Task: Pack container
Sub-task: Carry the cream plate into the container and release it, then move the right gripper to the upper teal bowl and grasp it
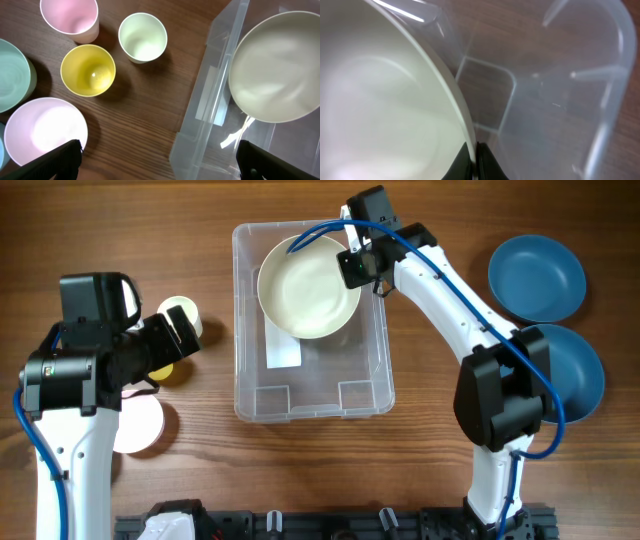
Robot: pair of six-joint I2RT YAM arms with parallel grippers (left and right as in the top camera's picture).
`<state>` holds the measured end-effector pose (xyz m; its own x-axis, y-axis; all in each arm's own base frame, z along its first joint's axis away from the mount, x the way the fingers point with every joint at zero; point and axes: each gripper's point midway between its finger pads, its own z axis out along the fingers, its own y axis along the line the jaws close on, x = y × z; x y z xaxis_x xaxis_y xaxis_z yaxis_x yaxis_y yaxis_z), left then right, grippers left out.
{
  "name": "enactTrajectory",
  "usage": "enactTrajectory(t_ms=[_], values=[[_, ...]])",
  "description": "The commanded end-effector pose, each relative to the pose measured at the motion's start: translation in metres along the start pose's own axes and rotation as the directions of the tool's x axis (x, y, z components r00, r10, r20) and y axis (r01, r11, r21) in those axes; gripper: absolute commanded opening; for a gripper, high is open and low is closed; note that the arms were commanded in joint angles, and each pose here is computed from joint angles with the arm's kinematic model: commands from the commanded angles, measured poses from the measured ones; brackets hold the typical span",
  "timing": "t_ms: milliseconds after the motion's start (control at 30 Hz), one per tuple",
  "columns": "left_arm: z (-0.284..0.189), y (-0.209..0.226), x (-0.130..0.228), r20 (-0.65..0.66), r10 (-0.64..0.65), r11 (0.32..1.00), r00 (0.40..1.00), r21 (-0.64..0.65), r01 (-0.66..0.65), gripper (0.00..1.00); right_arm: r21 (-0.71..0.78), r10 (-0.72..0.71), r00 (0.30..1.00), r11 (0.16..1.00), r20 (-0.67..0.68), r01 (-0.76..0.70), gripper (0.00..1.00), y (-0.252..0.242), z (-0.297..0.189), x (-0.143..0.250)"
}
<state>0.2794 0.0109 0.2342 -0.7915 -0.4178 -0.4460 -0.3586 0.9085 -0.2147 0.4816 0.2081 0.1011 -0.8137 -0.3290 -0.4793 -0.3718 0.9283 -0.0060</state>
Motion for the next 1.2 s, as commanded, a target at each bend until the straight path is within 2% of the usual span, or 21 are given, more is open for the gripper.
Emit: enactTrajectory(t_ms=[0, 100, 167, 200, 267, 300, 333, 367, 400, 500, 567, 633, 700, 800, 967, 1167], values=[[-0.004, 0.0, -0.007, 0.028, -0.02, 1.0, 0.999, -0.002, 0.02, 1.0, 0.01, -0.01, 0.999, 1.0, 0.041, 0.01, 0.06, 0.0, 0.004, -0.011], [-0.004, 0.0, -0.008, 0.029, -0.02, 1.0, 0.999, -0.002, 0.02, 1.0, 0.01, -0.01, 0.999, 1.0, 0.045, 0.009, 0.19, 0.0, 0.004, -0.012], [-0.004, 0.0, -0.008, 0.029, -0.02, 1.0, 0.999, -0.002, 0.02, 1.0, 0.01, -0.01, 0.999, 1.0, 0.044, 0.01, 0.35, 0.0, 0.003, -0.012], [-0.004, 0.0, -0.008, 0.029, -0.02, 1.0, 0.999, -0.002, 0.02, 1.0, 0.01, -0.01, 0.999, 1.0, 0.048, 0.009, 0.38, 0.0, 0.001, -0.013], [-0.004, 0.0, -0.008, 0.029, -0.019, 1.0, 0.999, -0.002, 0.019, 1.0, 0.01, 0.005, 0.996, 1.0, 0.089, -0.006, 0.51, -0.002, -0.02, -0.023], [-0.004, 0.0, -0.008, 0.029, -0.019, 1.0, 0.999, -0.002, 0.019, 1.0, 0.013, 0.011, 0.991, 1.0, 0.132, -0.013, 0.59, -0.006, -0.043, -0.033], [-0.004, 0.0, -0.007, 0.028, -0.019, 1.0, 0.999, -0.002, 0.019, 1.0, 0.029, 0.035, 0.983, 0.999, 0.181, -0.041, 0.6, -0.015, -0.067, -0.042], [-0.004, 0.0, -0.007, 0.028, -0.019, 1.0, 0.999, -0.002, 0.019, 1.0, 0.081, 0.104, 0.96, 0.988, 0.259, -0.129, 0.61, -0.039, -0.106, -0.053], [-0.004, 0.0, -0.008, 0.029, -0.019, 1.0, 0.999, -0.002, 0.019, 1.0, 0.129, 0.196, 0.909, 0.957, 0.367, -0.258, 0.64, -0.08, -0.161, -0.061], [-0.004, 0.0, -0.007, 0.028, -0.02, 1.0, 0.999, -0.002, 0.02, 1.0, 0.192, 0.289, 0.861, 0.899, 0.419, -0.395, 0.66, -0.154, -0.21, -0.04], [-0.004, 0.0, -0.007, 0.028, -0.019, 1.0, 0.999, -0.002, 0.019, 1.0, 0.273, 0.34, 0.888, 0.862, 0.311, -0.426, 0.7, -0.203, -0.196, 0.001], [-0.004, 0.0, -0.007, 0.028, -0.02, 1.0, 0.999, -0.002, 0.02, 1.0, 0.314, 0.345, 0.932, 0.877, 0.115, -0.363, 0.75, -0.232, -0.147, 0.042], [-0.004, 0.0, -0.007, 0.027, -0.019, 1.0, 0.999, -0.002, 0.019, 1.0, 0.32, 0.356, 0.934, 0.889, -0.038, -0.326, 0.79, -0.241, -0.097, 0.072], [-0.004, 0.0, -0.007, 0.028, -0.019, 1.0, 0.999, -0.002, 0.019, 1.0, 0.314, 0.389, 0.906, 0.892, -0.17, -0.324, 0.8, -0.242, -0.041, 0.102], [-0.004, 0.0, -0.007, 0.028, -0.019, 1.0, 0.999, -0.002, 0.019, 1.0, 0.319, 0.411, 0.885, 0.887, -0.219, -0.333, 0.81, -0.248, 0.009, 0.12], [-0.004, 0.0, -0.007, 0.028, -0.019, 1.0, 0.999, -0.002, 0.019, 1.0, 0.33, 0.426, 0.887, 0.875, -0.179, -0.354, 0.83, -0.261, 0.015, 0.117]])
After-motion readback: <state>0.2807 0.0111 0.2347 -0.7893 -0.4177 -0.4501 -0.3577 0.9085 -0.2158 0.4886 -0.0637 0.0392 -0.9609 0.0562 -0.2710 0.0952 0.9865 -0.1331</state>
